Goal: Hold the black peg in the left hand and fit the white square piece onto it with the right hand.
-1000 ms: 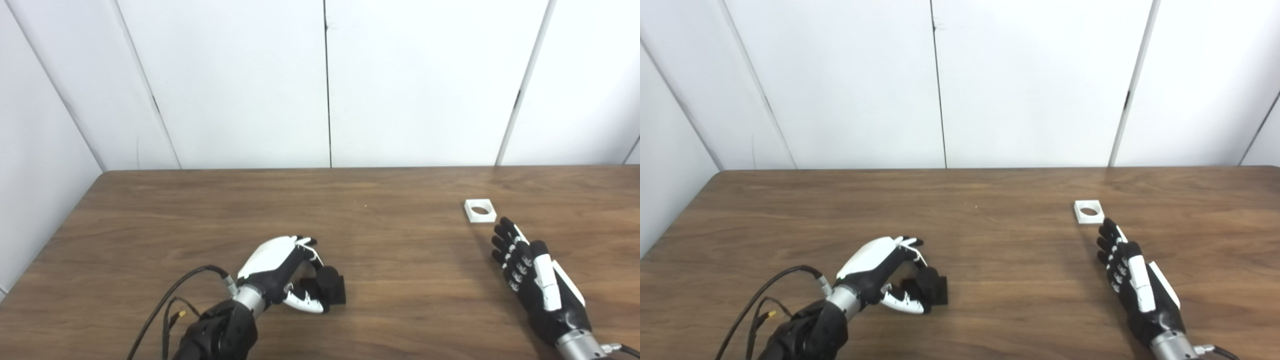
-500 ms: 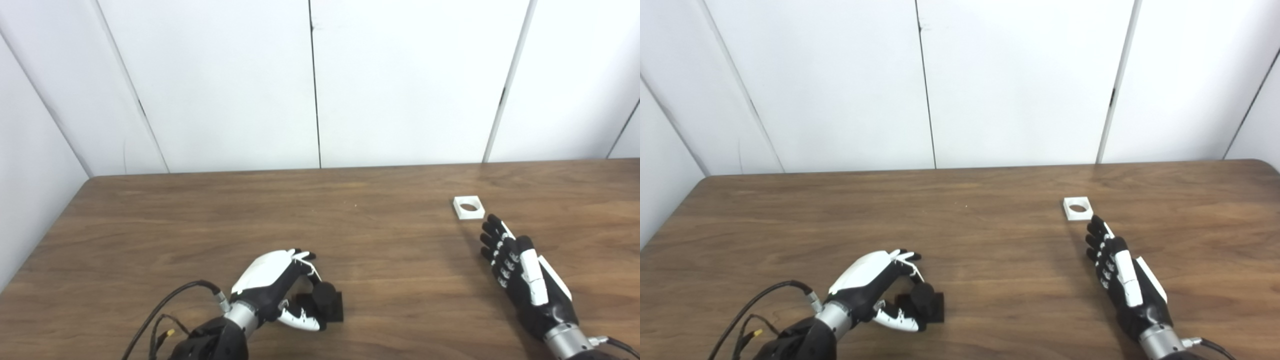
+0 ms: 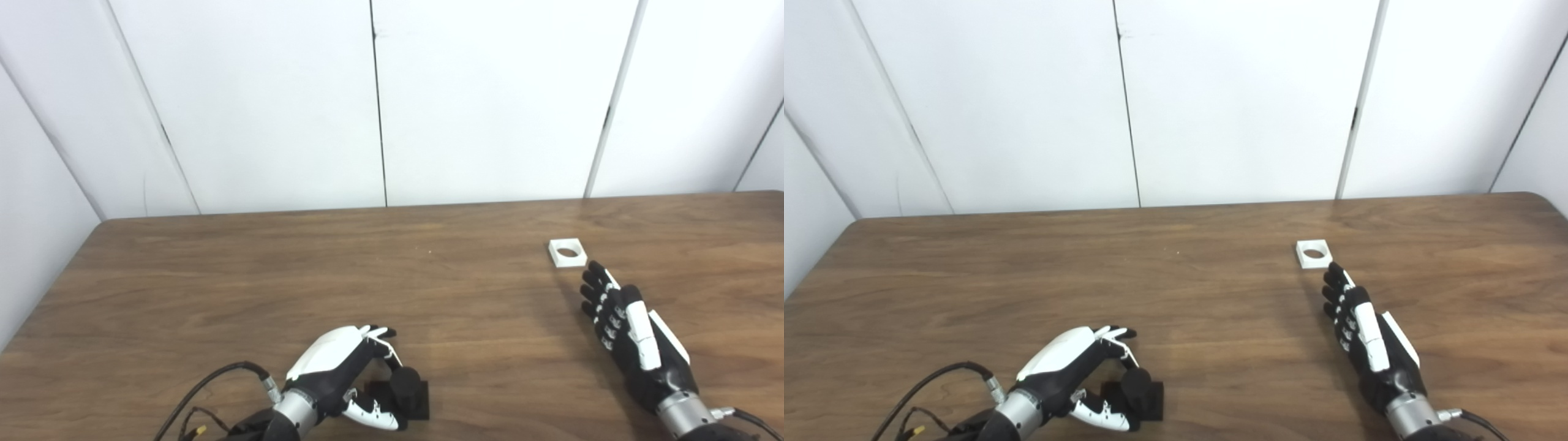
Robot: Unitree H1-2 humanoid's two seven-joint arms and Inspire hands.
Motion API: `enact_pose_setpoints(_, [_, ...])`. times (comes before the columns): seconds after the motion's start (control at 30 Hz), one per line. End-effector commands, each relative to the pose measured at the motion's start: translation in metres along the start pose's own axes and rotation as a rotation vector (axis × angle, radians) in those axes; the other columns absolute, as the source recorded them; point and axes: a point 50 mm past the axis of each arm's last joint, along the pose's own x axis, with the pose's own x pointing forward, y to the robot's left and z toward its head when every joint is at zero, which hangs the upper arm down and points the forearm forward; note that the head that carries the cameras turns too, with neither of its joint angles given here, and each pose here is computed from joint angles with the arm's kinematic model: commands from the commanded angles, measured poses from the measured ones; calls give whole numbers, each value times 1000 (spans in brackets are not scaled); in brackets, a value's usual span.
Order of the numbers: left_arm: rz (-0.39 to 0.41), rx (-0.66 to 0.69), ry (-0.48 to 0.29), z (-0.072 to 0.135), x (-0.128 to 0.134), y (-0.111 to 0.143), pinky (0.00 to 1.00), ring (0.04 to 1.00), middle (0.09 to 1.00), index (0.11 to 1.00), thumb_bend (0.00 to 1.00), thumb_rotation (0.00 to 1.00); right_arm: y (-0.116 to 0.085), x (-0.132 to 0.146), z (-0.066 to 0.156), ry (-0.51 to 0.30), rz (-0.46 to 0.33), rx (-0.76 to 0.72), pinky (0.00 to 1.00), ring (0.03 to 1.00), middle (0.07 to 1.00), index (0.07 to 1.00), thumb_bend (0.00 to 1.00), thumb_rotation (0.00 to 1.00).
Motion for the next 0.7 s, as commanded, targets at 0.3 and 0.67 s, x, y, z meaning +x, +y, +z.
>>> enact_pose_setpoints(0.3, [37, 43, -28, 5, 8, -4, 1000, 1000, 955, 498, 492, 85, 2, 6, 15, -38, 27, -11, 1000, 1000, 1000, 1000, 665, 1000])
enact_pose_setpoints(0.67, [58, 63, -31, 7, 7, 0, 1000, 1000, 953, 498, 493, 85, 2, 7, 18, -43, 36, -10, 1000, 1000, 1000, 1000, 672, 1000])
